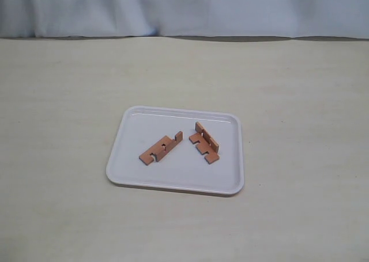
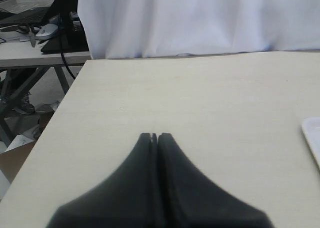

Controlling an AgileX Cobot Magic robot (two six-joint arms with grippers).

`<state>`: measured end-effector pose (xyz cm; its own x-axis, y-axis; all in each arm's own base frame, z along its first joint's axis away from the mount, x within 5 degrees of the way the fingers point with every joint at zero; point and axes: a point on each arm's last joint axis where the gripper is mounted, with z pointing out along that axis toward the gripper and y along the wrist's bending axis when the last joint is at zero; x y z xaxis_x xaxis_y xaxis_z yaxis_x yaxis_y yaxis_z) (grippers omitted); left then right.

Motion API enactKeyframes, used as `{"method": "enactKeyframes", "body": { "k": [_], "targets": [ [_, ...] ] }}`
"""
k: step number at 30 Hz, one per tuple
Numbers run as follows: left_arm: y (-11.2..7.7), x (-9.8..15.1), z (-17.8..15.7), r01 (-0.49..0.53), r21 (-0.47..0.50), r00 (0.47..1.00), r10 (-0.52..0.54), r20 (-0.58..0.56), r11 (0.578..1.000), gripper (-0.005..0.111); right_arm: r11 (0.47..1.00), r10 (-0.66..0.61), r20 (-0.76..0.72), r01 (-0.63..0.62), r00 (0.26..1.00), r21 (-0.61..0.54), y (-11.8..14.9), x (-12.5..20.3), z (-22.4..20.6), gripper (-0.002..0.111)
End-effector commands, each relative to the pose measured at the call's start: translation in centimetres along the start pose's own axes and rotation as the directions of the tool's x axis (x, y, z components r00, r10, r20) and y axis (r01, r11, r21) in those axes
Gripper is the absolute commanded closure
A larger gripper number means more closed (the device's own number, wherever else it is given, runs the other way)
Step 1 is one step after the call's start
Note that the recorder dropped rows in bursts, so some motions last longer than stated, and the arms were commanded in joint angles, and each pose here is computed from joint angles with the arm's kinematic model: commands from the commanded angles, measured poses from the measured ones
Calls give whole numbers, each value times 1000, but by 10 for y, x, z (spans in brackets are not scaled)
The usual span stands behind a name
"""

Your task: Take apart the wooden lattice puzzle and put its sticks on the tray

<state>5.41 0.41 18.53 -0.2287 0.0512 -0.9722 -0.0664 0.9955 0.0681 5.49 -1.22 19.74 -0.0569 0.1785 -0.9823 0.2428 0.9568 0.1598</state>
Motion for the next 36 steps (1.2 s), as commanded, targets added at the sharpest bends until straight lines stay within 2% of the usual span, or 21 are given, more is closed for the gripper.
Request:
{"method": "enactKeyframes", "body": {
  "k": [1,36],
  "targets": [
    [0,0,0,-1,-2,1000,1,6,1000,107,1000,-30,-80,30,996,6,-1,8,0,104],
    [0,0,0,-1,-2,1000,1,6,1000,107,1000,-30,-89,30,996,6,-1,9,0,104]
  ]
}}
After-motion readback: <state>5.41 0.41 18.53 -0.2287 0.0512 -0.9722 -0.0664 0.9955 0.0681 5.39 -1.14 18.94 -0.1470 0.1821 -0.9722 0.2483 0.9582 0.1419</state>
